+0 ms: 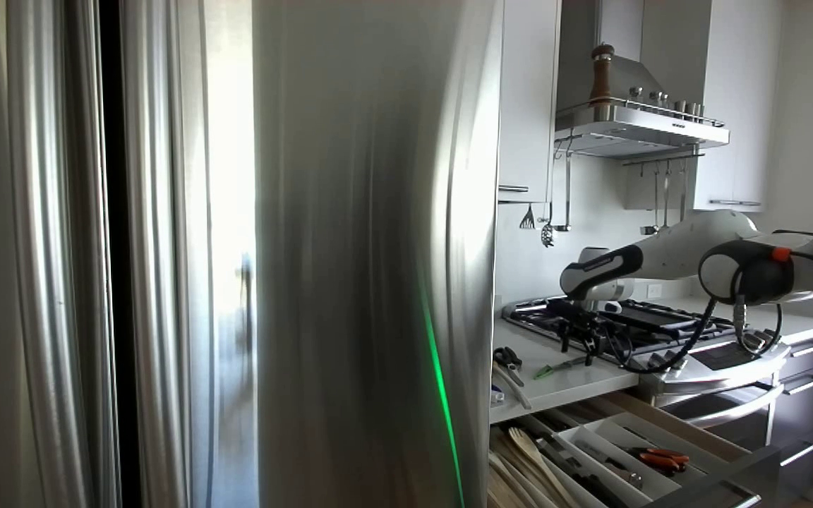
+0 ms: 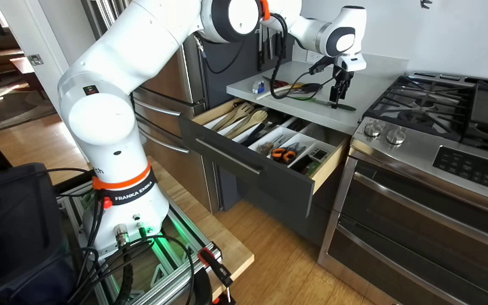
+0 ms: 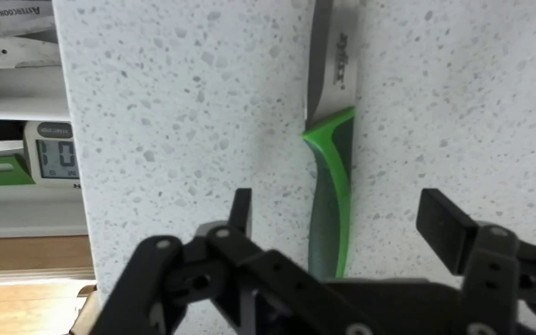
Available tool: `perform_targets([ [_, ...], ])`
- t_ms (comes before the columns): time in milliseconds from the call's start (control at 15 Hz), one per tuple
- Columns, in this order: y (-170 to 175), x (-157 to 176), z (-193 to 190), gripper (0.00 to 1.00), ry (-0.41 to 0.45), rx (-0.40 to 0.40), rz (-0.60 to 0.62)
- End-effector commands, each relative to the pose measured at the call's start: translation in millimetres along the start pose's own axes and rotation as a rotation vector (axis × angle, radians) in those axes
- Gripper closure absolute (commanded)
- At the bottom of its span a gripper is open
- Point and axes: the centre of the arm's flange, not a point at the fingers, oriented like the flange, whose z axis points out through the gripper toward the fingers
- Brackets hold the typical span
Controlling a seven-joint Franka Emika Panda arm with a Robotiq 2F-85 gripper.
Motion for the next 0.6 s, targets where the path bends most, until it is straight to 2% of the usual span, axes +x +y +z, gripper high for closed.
perform_targets([
  [0,-1,-10,-10,0.00,-0.034,-0.009,-0.036],
  [533,-13,-76,-22,0.00,-0.086,-0.050,-0.064],
])
